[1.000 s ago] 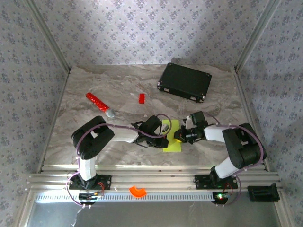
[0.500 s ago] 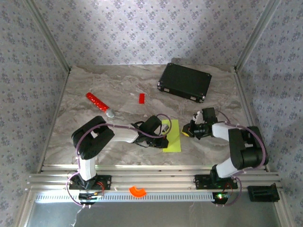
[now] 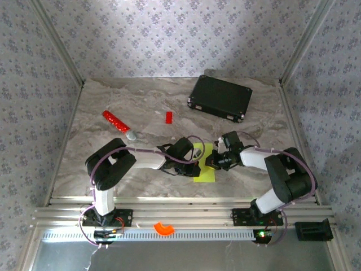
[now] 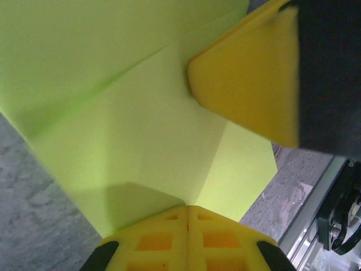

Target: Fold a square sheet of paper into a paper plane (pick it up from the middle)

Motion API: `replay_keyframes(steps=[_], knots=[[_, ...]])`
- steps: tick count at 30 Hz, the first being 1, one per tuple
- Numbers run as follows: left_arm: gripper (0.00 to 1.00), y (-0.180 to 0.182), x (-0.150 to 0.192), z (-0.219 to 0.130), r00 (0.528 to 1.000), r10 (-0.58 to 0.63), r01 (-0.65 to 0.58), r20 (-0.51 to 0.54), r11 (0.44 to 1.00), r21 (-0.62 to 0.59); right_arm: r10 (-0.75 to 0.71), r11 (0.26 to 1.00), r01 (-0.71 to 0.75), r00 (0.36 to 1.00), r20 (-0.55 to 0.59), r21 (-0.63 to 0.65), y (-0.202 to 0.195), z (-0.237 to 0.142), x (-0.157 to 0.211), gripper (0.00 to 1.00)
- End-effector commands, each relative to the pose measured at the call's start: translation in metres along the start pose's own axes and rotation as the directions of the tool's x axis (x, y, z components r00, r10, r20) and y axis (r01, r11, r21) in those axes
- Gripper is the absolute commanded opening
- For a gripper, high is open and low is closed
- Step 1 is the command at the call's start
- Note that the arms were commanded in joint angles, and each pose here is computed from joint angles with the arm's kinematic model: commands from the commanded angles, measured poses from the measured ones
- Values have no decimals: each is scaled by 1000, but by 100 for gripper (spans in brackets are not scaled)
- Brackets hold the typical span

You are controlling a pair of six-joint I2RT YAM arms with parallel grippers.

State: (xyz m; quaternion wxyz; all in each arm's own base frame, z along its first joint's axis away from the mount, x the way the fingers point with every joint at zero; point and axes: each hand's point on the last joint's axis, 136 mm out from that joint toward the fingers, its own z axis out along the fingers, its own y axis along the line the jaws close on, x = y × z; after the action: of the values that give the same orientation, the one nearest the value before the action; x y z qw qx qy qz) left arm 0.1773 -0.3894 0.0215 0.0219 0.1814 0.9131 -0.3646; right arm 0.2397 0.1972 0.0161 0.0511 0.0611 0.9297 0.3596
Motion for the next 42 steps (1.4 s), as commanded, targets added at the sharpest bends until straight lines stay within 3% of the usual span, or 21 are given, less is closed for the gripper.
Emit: replay_keyframes(steps=[1,7,12,22,32,42], knots=[[0,1,8,-6,999,-1,-1,-39,999,-44,66,994,-65,998,0,91,-35,4,8,0],[0,-37,-19,-18,999,25,-27,38,998,53,87,993,-85,996,-17,80,-40,5,12,0],[0,-30,-27,-1,1000,-6,4,28,998,61,94,993,-93,995,-16,76,-41,4,11,0],[0,13,17,12,995,-82,82,-50,997,-15,82,994,-81,997,-9,73,-45,1,8,0],[3,25,59,-4,990,-35,21,-136,995,-100,84,993,-83,996,-8,80,-47,2,7,0],[3,27,63,-13,992,-15,-1,-124,992,-127,83,993,-82,997,-6,79,-47,1,8,0]])
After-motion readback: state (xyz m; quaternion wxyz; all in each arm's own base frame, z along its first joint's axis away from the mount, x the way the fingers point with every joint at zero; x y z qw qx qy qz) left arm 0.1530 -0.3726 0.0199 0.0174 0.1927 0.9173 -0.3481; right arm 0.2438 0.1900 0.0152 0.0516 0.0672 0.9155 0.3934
